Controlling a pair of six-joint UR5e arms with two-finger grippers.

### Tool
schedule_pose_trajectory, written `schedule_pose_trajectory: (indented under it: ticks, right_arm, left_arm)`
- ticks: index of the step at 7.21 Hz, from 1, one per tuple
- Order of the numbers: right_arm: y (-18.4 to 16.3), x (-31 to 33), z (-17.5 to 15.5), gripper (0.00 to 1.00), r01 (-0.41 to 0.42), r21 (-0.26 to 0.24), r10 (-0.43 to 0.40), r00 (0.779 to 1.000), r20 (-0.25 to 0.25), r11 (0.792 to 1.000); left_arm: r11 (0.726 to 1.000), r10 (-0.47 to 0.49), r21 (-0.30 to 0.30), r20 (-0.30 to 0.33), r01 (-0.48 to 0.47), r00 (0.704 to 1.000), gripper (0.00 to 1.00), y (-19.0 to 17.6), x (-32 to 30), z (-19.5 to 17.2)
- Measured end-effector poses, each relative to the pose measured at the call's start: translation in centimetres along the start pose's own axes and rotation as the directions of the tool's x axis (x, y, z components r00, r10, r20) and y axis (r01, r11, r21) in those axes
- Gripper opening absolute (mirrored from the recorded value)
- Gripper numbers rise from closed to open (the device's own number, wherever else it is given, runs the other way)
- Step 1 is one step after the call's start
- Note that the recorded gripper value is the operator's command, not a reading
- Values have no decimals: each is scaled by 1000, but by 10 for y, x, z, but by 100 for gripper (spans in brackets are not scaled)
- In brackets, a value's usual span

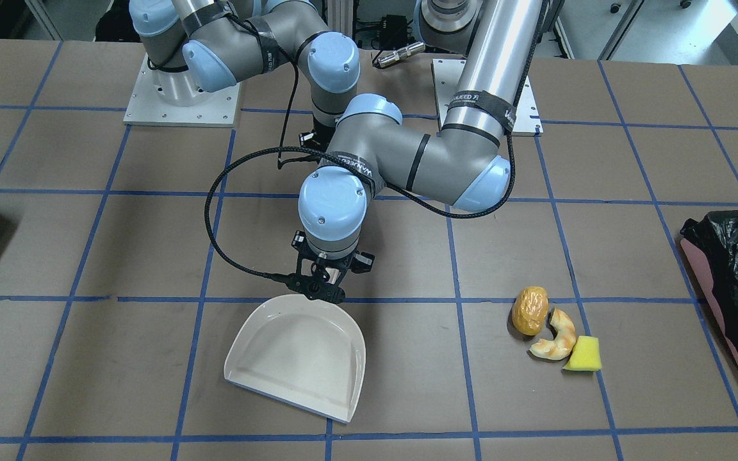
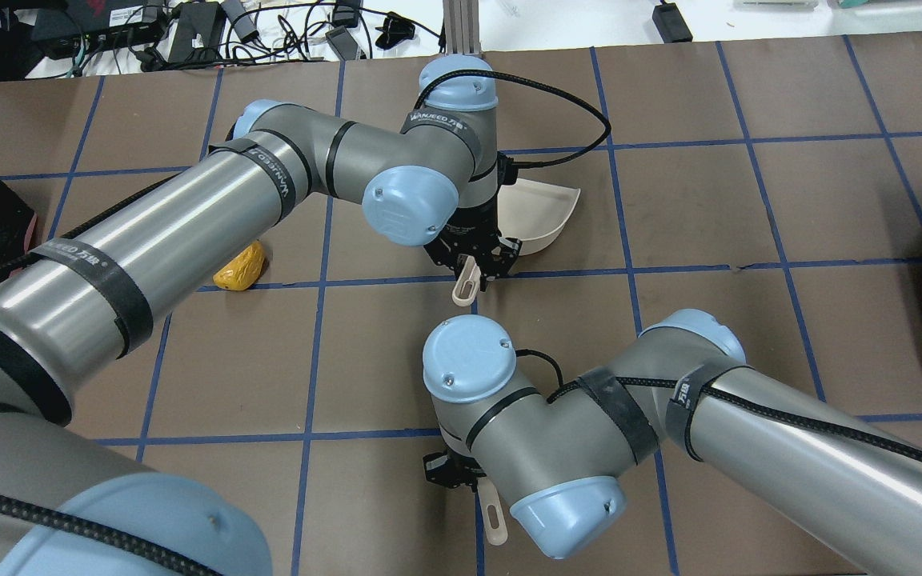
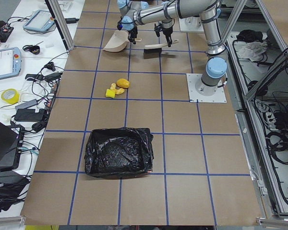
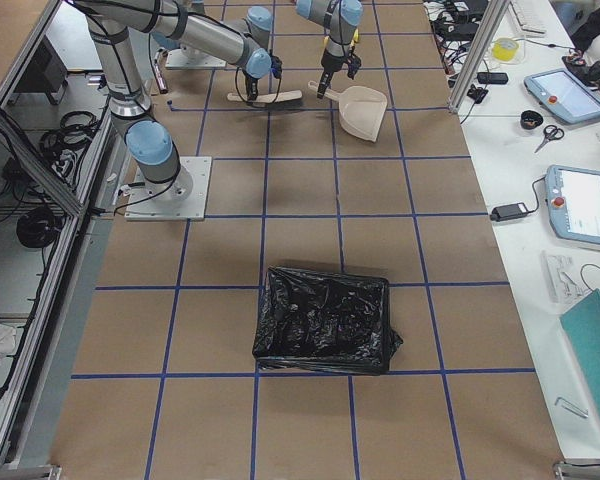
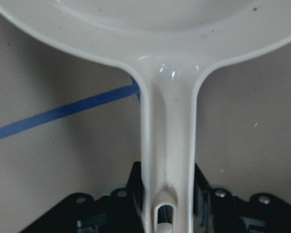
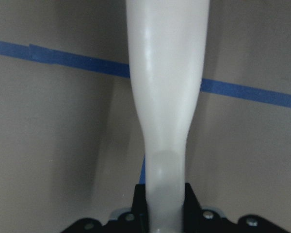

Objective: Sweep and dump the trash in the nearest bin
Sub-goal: 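Lift the dustpan with the left gripper and carry it beside the trash pile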

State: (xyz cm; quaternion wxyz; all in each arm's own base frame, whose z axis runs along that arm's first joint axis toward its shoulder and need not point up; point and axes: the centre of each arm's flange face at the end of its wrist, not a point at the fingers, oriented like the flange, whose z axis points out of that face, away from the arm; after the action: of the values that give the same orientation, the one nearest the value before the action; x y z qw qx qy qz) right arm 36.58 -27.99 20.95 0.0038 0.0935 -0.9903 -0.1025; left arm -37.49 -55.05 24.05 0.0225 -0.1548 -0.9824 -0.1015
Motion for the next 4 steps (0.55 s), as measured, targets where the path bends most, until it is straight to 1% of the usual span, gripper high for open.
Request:
schedule_pose_trajectory:
  ticks: [1,2,3,4]
  right_arm:
    - [0,0,0,0,-1,0,1,1000,-1,1000]
    - [0,0,0,0,-3,2,3,1000,0,1000]
    - [-1,-1,-2,0,-4,6,4,1000,1,1000]
    - [-2,-1,-4,0,-5,11,5,1000,2,1000]
  left_arm:
    - [1000,2,27,0,-2,1000,0,-4,-7,-13]
    - [998,8,69,0,-8,1000,0,-13,-26,-34]
    - [993,23,113,3,-23,1000,0,-24,-59,-58]
    - [987,40,153,7,-40,999,0,-32,-104,-83]
